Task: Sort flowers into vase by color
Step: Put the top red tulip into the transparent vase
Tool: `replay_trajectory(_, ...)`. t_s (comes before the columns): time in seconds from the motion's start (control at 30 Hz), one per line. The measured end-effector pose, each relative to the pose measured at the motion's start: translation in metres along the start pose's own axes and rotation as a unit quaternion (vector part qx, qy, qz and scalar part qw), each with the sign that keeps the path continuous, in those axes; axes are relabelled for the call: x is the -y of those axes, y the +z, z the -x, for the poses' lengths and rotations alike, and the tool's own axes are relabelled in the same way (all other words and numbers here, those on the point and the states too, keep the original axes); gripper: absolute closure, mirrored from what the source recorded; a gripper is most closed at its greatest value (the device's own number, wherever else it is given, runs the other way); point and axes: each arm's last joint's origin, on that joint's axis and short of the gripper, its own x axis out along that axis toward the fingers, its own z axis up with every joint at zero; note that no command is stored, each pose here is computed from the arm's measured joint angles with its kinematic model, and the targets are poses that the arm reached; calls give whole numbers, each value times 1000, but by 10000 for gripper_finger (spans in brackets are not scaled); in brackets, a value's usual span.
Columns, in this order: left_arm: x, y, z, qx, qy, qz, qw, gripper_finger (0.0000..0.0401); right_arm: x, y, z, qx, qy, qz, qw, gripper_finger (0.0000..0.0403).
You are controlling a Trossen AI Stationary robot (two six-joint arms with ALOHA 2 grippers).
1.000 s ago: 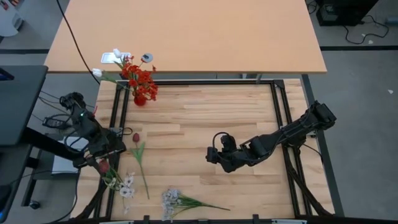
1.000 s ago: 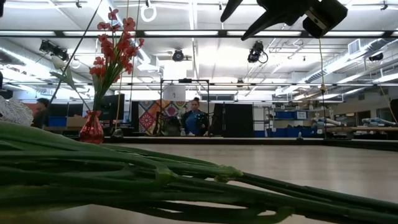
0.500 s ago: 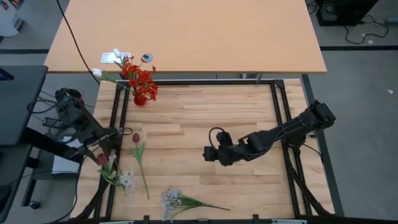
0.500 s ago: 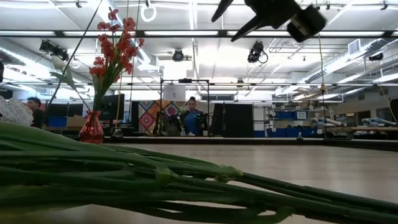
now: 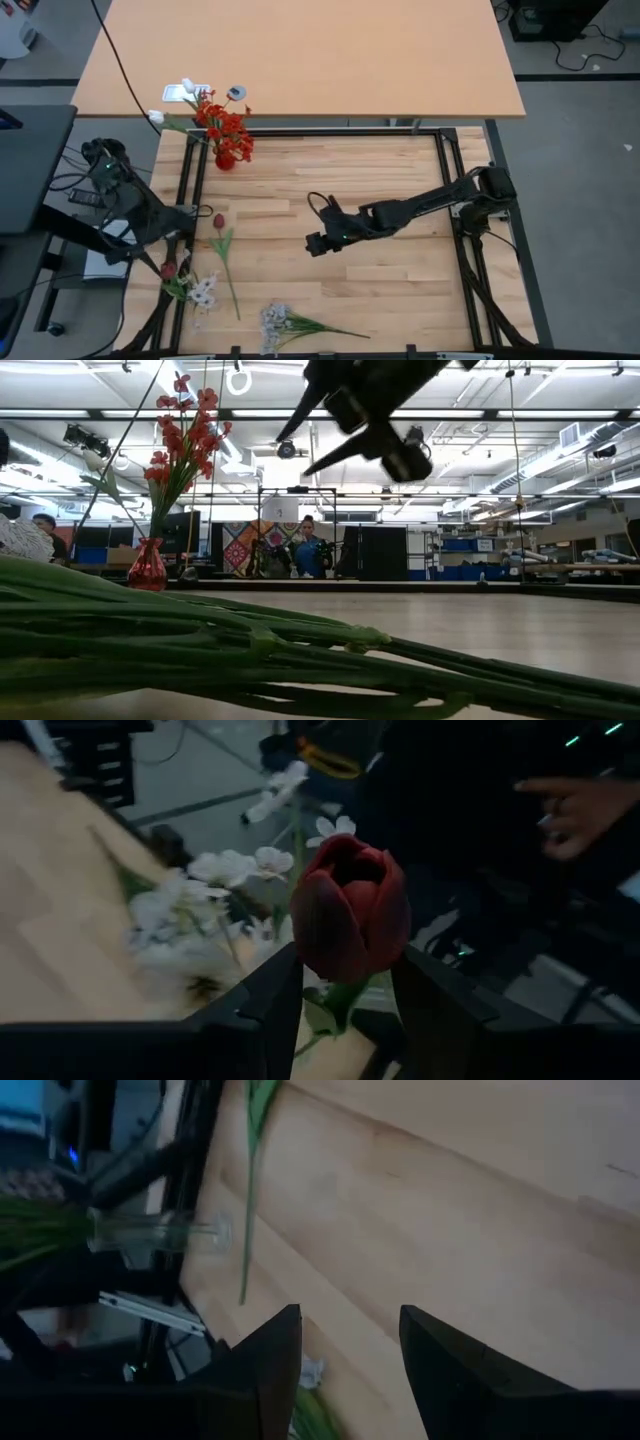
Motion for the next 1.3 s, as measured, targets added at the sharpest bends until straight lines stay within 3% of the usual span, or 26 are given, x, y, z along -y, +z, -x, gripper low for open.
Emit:
replay_trajectory(0.1, 1, 11, 2, -34, 41, 2, 999, 241, 4, 6, -5, -14, 0, 15, 1000, 225)
replay_trajectory(0.2, 1, 14, 1, -93, 72, 49, 992, 241, 3, 9, -4, -11, 5, 31, 999, 225)
replay_trajectory(0.37, 1, 16, -11, -185, 65, 113, 974, 241, -2, 11, 3, -11, 21, 58, 998, 225)
replay_trajectory(0.5, 4, 26, -13, -193, 39, 133, 971, 241, -2, 10, 5, -22, 20, 73, 997, 225)
replay_trajectory(0.67, 12, 41, 2, -206, 44, 142, 967, 241, 0, 9, 5, -26, 14, 90, 996, 225)
replay_trajectory(0.9, 16, 58, 13, -199, 91, 115, 969, 241, 1, 9, 5, -26, 8, 107, 994, 225)
replay_trajectory(1.03, 14, 64, 3, -183, 100, 119, 971, 241, 2, 9, 5, -27, 5, 115, 993, 225)
replay_trajectory(1.3, 10, 64, -24, -239, 76, 175, 952, 238, 1, 7, 5, -26, 4, 122, 992, 225)
